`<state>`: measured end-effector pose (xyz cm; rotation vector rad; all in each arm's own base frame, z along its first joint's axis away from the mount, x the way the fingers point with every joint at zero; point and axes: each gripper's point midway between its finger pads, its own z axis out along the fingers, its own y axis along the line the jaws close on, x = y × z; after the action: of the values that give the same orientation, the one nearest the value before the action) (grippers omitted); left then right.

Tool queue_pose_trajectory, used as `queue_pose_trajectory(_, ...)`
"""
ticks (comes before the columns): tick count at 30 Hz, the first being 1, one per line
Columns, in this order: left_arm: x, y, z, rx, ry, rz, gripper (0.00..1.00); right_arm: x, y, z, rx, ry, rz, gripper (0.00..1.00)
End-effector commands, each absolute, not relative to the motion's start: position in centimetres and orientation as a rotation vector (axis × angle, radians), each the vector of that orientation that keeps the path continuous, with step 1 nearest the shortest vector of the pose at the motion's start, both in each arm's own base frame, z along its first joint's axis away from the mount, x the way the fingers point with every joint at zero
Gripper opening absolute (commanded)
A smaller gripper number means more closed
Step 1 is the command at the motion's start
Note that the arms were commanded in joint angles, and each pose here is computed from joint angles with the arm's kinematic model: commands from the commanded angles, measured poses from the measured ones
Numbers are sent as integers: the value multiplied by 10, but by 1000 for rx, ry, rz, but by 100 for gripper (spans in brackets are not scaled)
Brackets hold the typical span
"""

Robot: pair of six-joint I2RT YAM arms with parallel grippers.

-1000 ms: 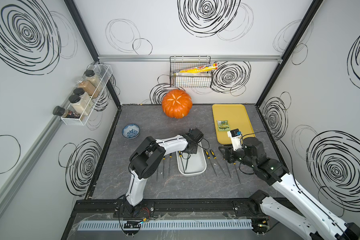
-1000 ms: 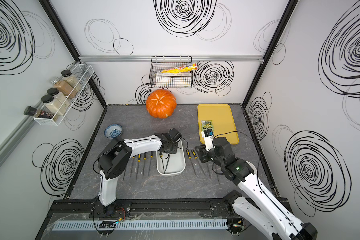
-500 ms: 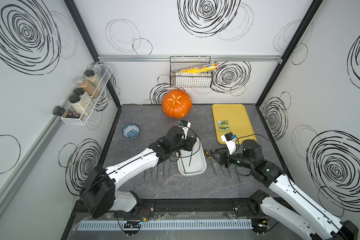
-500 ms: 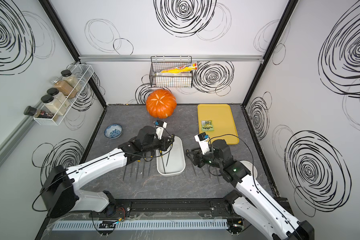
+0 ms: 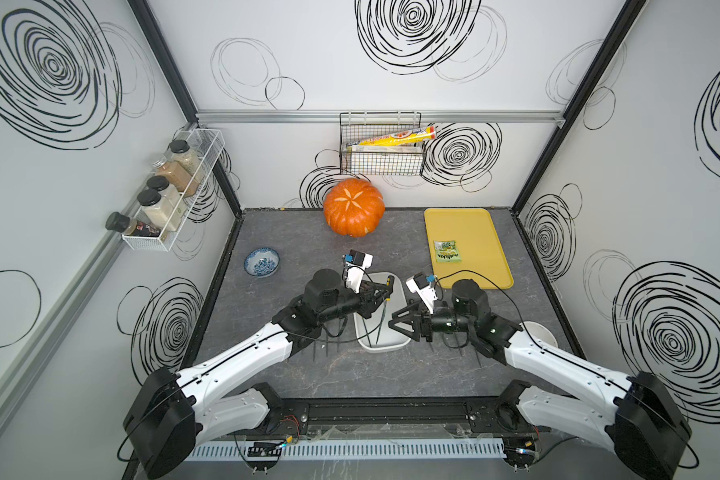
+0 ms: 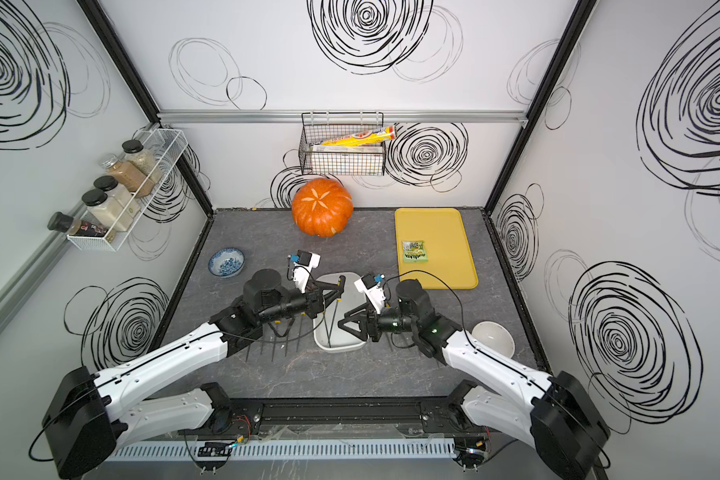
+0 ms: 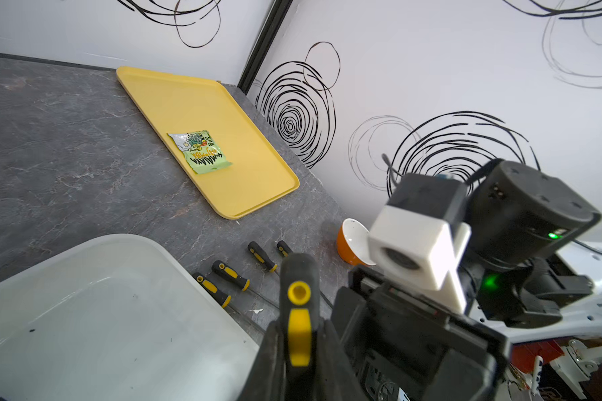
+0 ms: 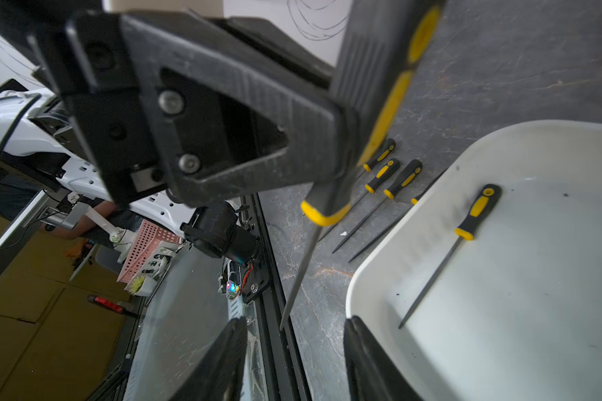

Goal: Take the file tool out of the storage box
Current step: Pick up the file tool from the storage box, then place the file tool at the center of the board.

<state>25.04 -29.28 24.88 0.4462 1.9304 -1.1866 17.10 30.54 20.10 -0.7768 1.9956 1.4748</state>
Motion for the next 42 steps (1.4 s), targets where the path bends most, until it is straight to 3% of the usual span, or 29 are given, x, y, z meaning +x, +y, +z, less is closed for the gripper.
queue_pose_trajectory(1,248,-295,266,475,1842,-1220,0,175,320,225,-820,1888,1518,48)
queue_pose_trajectory(8,247,-296,261,473,1848,-1229,0,177,328,222,-818,1872,1565,36)
queue_pose_trajectory(15,248,-297,258,467,1855,-1230,0,181,333,217,-796,1872,1598,14)
queue_pose_trajectory(17,246,-296,260,462,1846,-1234,0,184,334,219,-776,1865,1606,2)
queue_pose_trajectory(19,246,-292,260,446,1833,-1222,2,184,334,217,-760,1870,1612,0)
queue_pose_trajectory(21,247,-289,261,436,1830,-1200,7,185,332,211,-746,1905,1593,0)
queue_pose_trajectory(22,248,-288,261,432,1832,-1189,15,187,331,207,-732,1935,1569,0)
queue_pose_trajectory(23,247,-287,262,434,1826,-1187,32,188,329,202,-719,1971,1541,0)
queue_pose_trajectory(24,247,-287,263,436,1821,-1189,55,189,326,199,-713,2001,1509,0)
queue_pose_trajectory(25,246,-286,264,434,1814,-1191,98,191,323,194,-707,2053,1460,0)
queue_pose_trajectory(35,248,-246,250,270,1884,-1040,99,204,197,133,-452,2644,457,0)
queue_pose_trajectory(42,249,-235,223,251,1964,-967,99,181,174,81,-498,2928,342,0)
